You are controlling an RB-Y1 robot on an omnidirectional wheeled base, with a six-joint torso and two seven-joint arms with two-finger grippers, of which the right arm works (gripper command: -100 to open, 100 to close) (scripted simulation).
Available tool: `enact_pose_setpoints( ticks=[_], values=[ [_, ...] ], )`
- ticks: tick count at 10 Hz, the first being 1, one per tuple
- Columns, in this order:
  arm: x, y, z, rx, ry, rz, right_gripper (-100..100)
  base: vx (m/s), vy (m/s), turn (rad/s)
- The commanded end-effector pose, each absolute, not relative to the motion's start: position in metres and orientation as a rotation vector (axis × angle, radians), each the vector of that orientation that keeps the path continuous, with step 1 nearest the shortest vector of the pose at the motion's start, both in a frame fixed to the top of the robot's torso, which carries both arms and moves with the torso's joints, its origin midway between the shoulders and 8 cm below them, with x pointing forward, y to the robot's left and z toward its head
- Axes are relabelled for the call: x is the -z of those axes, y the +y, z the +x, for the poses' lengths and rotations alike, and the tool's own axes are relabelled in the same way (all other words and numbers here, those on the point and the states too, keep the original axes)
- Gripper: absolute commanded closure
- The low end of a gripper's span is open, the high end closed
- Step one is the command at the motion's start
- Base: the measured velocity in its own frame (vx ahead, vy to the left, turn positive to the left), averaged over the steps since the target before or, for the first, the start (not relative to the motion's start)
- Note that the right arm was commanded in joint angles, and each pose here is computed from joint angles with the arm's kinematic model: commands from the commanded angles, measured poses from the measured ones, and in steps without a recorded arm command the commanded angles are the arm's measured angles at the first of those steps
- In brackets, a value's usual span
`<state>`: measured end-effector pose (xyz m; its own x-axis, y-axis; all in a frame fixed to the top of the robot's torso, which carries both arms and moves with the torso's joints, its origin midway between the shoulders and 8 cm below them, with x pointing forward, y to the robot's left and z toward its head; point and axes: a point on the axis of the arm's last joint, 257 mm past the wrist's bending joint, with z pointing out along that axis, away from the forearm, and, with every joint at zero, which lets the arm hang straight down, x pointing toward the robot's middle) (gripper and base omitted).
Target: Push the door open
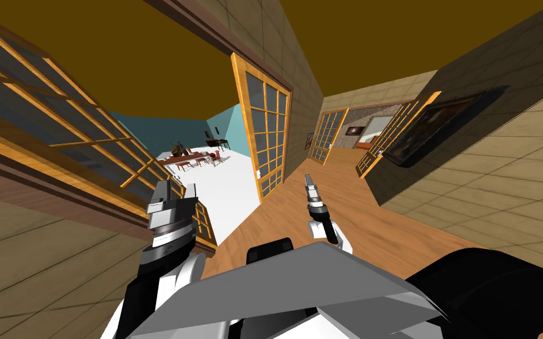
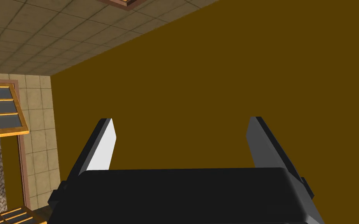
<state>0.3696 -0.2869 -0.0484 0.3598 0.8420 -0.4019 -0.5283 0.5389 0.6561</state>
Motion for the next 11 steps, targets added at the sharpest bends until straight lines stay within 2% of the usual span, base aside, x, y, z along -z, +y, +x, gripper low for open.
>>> enact_pose_setpoints(
  ticks=[1, 11],
  values=[
    [0.061, -0.288, 0.375, -0.873, 0.826, 0.436, -100, 0.093, -0.007, 0.125],
    [0.147, -0.303, 0.401, -0.563, 1.048, 0.297, -100, 0.097, -0.024, 0.15]
  ],
)
